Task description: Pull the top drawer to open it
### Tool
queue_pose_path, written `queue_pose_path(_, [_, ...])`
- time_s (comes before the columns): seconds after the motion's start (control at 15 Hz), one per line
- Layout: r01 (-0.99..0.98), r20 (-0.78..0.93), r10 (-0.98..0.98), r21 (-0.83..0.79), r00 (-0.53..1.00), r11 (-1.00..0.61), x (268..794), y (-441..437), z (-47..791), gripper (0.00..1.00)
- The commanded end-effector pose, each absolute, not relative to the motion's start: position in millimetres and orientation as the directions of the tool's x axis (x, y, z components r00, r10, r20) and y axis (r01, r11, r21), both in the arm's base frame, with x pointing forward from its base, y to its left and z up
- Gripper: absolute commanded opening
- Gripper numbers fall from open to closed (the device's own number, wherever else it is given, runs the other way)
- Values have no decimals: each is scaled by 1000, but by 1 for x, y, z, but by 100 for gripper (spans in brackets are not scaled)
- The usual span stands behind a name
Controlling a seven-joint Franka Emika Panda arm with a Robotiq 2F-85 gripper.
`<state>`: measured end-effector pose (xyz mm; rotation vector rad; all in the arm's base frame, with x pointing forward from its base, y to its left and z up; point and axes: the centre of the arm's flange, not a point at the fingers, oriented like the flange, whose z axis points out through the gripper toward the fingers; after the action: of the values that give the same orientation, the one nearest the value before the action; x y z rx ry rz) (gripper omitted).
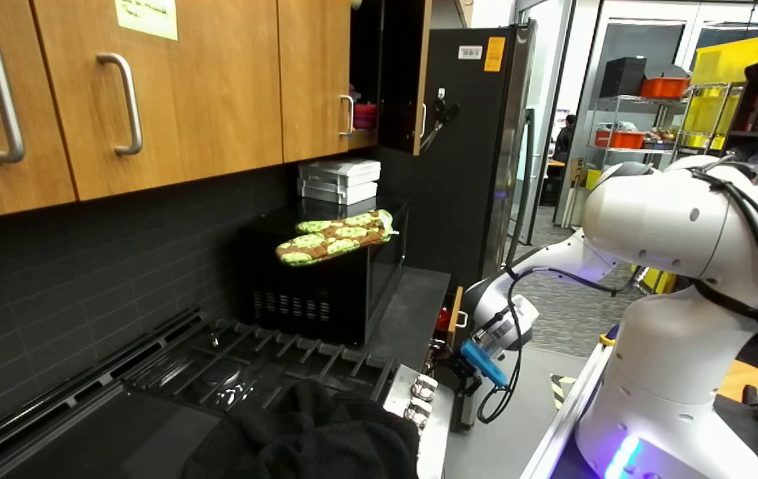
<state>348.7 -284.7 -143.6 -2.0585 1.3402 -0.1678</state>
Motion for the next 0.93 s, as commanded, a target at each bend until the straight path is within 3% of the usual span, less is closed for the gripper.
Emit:
queue_pose_path(0.0, [-717,-216,-822,-633,526,-292,342,-277,-124,100])
queue_pose_path(0.87, [-714,17,-879,-576,476,-398,368,-258,-128,100])
